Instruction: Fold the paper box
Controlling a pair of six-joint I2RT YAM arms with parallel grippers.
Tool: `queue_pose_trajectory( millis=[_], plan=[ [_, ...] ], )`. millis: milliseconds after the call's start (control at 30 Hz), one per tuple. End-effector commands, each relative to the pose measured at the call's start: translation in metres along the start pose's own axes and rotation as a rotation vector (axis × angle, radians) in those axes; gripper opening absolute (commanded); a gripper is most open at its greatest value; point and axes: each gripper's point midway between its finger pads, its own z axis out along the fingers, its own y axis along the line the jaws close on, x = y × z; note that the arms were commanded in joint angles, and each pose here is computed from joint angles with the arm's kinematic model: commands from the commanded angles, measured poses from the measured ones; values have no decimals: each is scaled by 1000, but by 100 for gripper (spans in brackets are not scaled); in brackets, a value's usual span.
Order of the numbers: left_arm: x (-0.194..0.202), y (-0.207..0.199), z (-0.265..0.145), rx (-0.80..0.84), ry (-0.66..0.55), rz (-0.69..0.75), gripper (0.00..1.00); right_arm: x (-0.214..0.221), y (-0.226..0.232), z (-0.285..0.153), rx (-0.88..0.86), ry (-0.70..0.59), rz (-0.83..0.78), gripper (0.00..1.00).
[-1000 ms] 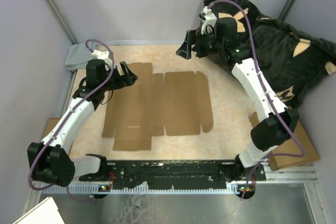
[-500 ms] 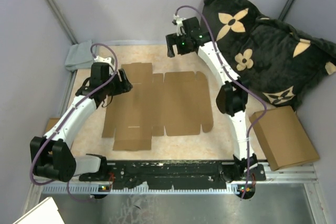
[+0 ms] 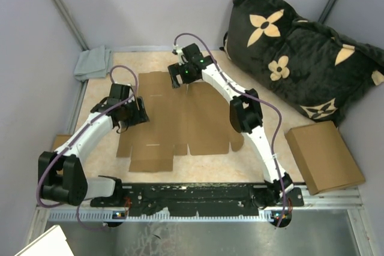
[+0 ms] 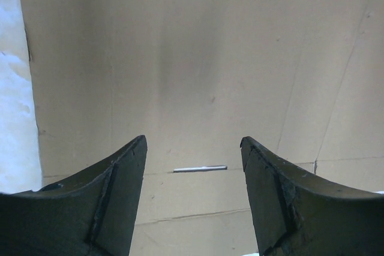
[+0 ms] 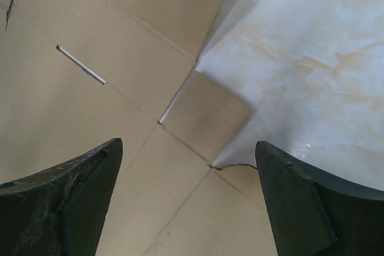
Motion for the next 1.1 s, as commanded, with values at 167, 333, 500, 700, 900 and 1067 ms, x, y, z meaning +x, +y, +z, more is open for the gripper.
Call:
queue_pose_trajectory(
  millis=[167, 333, 500, 700, 900, 1067],
  plan=[
    [36, 12, 8, -23, 102, -29, 70, -7, 0, 17, -30, -41, -26, 93],
    [43, 15, 14, -34, 120, -30, 69, 1, 0, 23, -48, -21, -46, 93],
    [46, 20, 23, -59, 141, -17, 69, 2, 3, 24, -81, -18, -61, 94],
    [47, 24, 34, -82, 169, 1, 69, -7, 2, 21, -127, -48, -51, 95],
    [46, 23, 46, -87, 194, 11, 68, 2, 12, 23, -204, -22, -50, 95],
    [46, 23, 53, -92, 206, 10, 67, 9, 12, 29, -215, -9, -47, 95]
  ],
)
